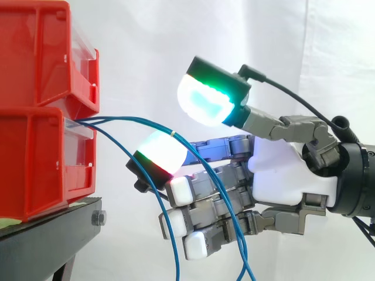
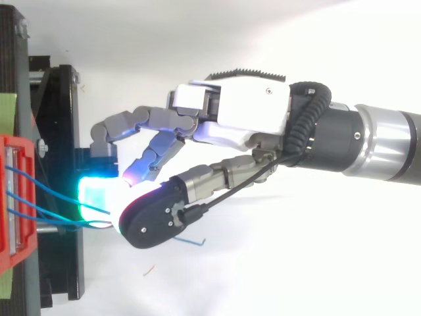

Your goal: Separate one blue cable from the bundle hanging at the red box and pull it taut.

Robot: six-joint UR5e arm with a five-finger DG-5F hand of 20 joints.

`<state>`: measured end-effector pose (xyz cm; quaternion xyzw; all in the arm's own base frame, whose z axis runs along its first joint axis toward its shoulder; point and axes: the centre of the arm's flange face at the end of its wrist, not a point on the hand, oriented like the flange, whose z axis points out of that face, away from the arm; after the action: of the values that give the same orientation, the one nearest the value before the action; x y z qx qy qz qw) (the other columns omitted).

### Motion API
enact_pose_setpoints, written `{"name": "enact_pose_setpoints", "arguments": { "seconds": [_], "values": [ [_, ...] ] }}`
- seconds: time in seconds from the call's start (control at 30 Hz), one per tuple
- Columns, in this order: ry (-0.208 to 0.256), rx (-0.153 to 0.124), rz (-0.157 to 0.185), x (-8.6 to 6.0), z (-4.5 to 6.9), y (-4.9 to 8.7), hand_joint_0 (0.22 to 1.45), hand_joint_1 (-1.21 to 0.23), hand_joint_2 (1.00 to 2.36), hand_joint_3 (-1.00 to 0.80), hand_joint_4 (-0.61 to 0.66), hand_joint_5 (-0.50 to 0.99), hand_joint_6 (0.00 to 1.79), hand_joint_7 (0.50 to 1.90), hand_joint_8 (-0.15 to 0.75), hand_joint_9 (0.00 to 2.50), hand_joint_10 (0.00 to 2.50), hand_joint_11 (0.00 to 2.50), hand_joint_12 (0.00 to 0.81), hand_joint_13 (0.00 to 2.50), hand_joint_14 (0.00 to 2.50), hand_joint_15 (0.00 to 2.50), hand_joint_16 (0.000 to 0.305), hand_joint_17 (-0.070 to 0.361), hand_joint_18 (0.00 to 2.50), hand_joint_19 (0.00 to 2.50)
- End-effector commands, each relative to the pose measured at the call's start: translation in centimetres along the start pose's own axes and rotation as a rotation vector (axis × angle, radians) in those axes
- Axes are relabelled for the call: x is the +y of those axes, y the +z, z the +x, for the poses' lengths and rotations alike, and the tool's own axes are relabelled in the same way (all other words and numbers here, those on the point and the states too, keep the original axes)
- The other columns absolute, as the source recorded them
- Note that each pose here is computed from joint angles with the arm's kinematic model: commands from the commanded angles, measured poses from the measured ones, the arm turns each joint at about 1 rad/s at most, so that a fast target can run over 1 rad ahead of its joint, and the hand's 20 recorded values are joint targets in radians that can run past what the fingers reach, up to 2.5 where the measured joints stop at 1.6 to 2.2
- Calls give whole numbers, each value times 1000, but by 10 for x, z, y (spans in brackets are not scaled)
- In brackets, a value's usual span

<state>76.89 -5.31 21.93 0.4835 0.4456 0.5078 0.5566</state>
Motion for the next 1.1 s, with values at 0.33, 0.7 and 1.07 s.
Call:
{"name": "enact_pose_setpoints", "arguments": {
  "seconds": [0.33, 0.7, 1.07],
  "values": [
    [1, 2, -3, 0, 1, 0, 624, -769, 1000, -500, 251, -156, 813, 1177, 370, 896, 14, 617, 404, 926, 14, 443, 47, 106, 869, 331],
    [2, 1, -8, 1, 1, 1, 644, -557, 1017, -167, 260, -121, 646, 1223, 345, 887, 13, 594, 412, 940, 16, 449, 50, 112, 876, 352],
    [3, 4, -9, 1, 4, 1, 743, -566, 1020, -76, 305, -84, 501, 1398, 337, 877, 11, 573, 399, 933, 14, 461, 47, 106, 823, 422]
  ]
}}
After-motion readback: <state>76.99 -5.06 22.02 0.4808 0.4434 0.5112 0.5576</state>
